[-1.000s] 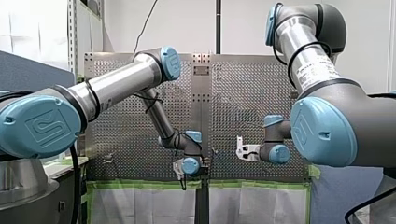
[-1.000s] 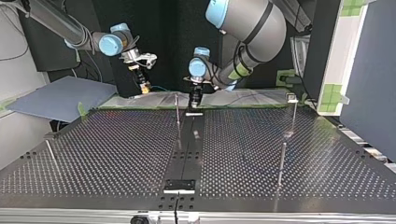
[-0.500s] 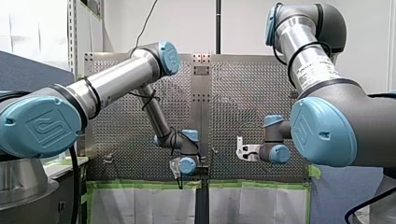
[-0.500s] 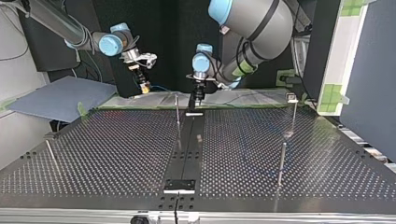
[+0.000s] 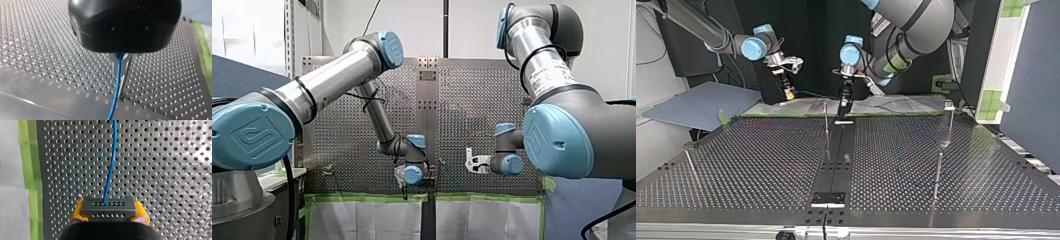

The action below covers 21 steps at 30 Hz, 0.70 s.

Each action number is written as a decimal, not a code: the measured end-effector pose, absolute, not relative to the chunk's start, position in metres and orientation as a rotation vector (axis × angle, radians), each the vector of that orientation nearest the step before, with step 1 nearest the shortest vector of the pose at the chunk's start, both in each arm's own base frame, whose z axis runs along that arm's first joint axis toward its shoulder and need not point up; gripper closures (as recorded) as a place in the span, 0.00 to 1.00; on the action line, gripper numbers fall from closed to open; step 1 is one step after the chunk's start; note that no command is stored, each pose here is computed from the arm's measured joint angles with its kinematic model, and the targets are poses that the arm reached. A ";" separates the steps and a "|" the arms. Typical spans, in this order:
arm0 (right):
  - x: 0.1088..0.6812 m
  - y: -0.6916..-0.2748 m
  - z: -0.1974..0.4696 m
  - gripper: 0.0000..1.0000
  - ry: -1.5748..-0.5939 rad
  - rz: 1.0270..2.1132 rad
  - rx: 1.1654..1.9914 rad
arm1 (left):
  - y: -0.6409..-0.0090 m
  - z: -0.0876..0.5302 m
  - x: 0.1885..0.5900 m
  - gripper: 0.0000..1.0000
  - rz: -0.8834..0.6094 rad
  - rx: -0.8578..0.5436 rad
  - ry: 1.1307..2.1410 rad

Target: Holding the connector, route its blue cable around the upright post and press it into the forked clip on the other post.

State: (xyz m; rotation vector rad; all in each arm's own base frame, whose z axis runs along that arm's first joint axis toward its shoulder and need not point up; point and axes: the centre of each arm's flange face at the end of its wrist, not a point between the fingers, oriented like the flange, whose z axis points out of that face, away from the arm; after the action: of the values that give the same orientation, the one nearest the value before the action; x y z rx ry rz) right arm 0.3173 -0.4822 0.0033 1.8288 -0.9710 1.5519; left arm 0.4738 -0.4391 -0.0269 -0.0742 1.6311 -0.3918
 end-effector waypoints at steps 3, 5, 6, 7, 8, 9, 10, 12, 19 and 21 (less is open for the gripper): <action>0.312 -0.486 0.003 1.00 -0.989 1.531 1.809 | -0.439 -0.029 0.464 1.00 -0.390 -0.062 1.644; 0.308 -0.488 0.003 1.00 -0.999 1.523 1.798 | -0.439 -0.031 0.459 1.00 -0.389 -0.056 1.651; 0.307 -0.489 0.004 1.00 -1.003 1.521 1.793 | -0.439 -0.031 0.458 1.00 -0.389 -0.054 1.652; 0.306 -0.490 0.004 1.00 -1.007 1.520 1.789 | -0.439 -0.032 0.457 1.00 -0.389 -0.053 1.653; 0.304 -0.491 0.004 1.00 -1.011 1.521 1.784 | -0.439 -0.032 0.457 1.00 -0.389 -0.052 1.654; 0.304 -0.492 0.004 1.00 -1.013 1.522 1.780 | -0.439 -0.032 0.457 1.00 -0.389 -0.052 1.653; 0.303 -0.493 0.004 1.00 -1.015 1.523 1.776 | -0.438 -0.032 0.458 1.00 -0.389 -0.053 1.653; 0.301 -0.495 0.005 1.00 -1.018 1.526 1.768 | -0.438 -0.031 0.459 1.00 -0.388 -0.054 1.650; 0.299 -0.502 0.008 1.00 -1.014 1.536 1.752 | -0.443 -0.023 0.471 1.00 -0.398 -0.061 1.627; 0.300 -0.504 0.009 1.00 -1.012 1.539 1.750 | -0.447 -0.019 0.477 1.00 -0.406 -0.061 1.618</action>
State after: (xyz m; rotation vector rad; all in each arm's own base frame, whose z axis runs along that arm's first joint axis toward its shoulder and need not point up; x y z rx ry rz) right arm 0.2995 -0.5045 0.0091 1.7503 -1.0120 1.5386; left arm 0.4771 -0.4466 -0.0187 -0.0606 1.6175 -0.4061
